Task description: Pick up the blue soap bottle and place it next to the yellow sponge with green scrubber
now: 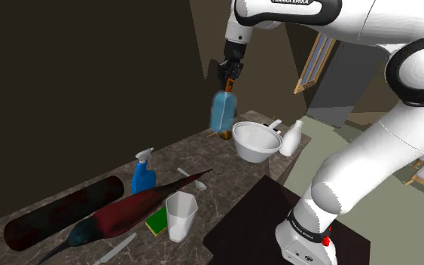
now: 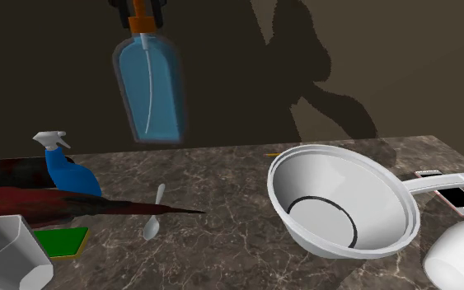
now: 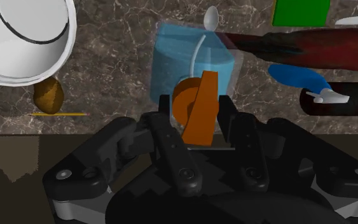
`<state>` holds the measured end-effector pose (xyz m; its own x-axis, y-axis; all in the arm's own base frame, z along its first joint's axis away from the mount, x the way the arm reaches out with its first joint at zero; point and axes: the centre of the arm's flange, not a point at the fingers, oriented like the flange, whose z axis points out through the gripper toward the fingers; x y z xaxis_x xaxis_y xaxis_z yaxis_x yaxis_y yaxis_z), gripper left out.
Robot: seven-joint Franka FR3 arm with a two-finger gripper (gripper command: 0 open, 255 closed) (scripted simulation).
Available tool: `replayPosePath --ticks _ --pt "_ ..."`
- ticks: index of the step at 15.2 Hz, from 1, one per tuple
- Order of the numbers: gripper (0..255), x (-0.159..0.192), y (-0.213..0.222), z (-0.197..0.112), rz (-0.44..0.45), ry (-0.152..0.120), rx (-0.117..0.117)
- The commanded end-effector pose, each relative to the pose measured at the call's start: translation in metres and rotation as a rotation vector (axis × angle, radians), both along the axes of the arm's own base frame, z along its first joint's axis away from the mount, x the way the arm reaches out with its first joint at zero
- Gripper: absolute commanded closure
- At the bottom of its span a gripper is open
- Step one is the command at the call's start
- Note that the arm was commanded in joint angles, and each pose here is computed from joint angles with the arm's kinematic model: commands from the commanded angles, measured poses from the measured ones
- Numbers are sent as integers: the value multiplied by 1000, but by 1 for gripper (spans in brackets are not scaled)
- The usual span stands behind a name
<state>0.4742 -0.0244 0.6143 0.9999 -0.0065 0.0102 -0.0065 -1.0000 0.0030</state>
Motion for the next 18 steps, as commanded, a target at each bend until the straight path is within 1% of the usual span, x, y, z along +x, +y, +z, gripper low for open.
replayPosePath --ticks 1,15,18 --pt "255 -23 15 3 -1 0 -1" --pt "255 -168 130 3 -1 0 -1" --pt "255 -168 130 -12 -1 0 -1"
